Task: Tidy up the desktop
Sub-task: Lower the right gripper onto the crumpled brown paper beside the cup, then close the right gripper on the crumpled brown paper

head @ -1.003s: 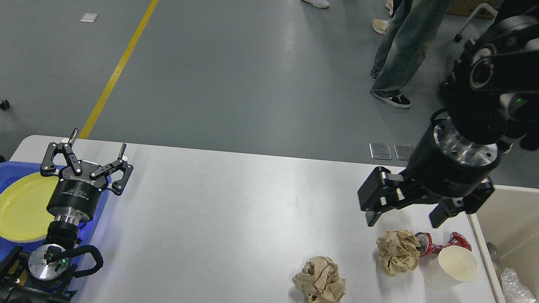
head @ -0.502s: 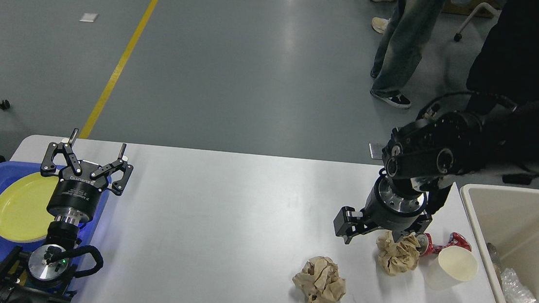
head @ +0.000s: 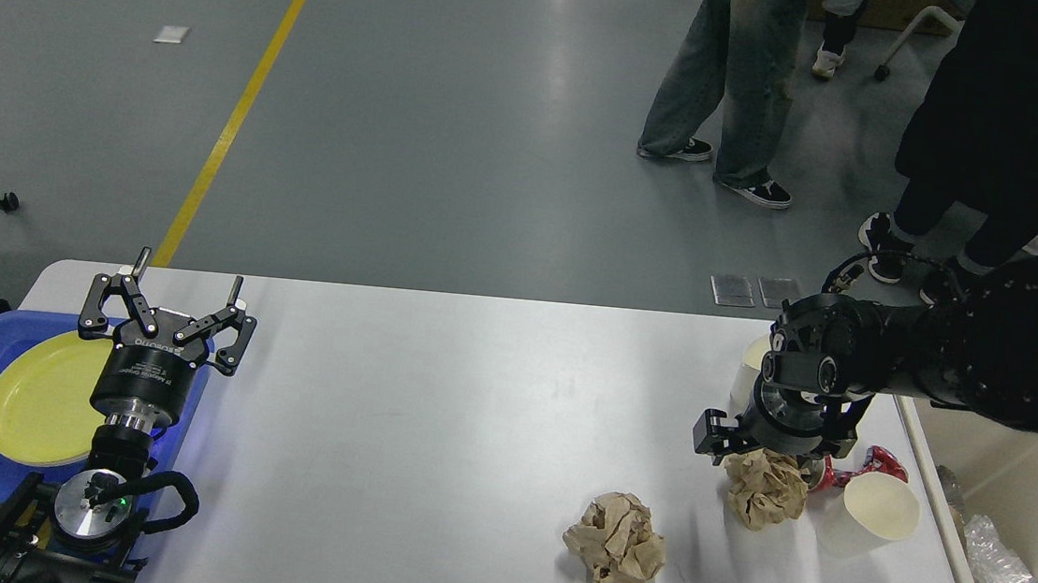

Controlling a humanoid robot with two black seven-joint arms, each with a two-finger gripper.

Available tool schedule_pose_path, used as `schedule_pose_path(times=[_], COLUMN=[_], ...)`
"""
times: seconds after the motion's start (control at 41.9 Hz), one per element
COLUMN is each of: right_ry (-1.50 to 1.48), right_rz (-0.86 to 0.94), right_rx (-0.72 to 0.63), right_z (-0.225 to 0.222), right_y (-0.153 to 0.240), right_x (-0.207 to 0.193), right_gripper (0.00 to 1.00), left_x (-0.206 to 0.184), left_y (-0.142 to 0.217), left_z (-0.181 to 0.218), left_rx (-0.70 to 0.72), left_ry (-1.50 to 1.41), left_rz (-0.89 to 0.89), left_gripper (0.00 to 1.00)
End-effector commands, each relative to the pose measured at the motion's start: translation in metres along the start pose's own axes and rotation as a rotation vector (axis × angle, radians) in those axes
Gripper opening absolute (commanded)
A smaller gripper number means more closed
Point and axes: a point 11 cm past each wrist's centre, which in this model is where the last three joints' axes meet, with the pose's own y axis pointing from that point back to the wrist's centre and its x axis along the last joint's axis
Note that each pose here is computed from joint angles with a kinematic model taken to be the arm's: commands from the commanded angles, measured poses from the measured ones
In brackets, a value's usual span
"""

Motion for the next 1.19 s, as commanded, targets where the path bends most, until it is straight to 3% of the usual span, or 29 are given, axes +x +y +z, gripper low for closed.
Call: schedule_pose_path(times=[0.0,0.932,0.979,1.075,1.17], right_ry=[-0.029,-0.12,-0.118,-0.118,-0.131], right_rz=[0.014,0.136,0.135,0.135,0.123], right_rx=[-0.005,-0.006,-0.004,-0.004,0.002], right_z=[0.006,0.012,0.011,0.011,0.009], right_y=[-0.019,-0.068,-0.067,-0.067,-0.067], right_x=[-0.003,-0.026,-0.026,-0.026,-0.028], right_gripper=[1.0,0.98,0.95,0.79,0.48], left_x=[0.0,0.0,0.0,0.0,0.0], left_y=[0.0,0.0,0.0,0.0,0.0], left_z=[0.0,0.0,0.001,0.0,0.0], left_rx=[0.0,0.0,0.0,0.0,0.0], left_ry=[0.0,0.0,-0.001,0.0,0.0], left_rz=[0.0,0.0,0.0,0.0,0.0], left_gripper=[0.96,0.96,0.96,0.96,0.96])
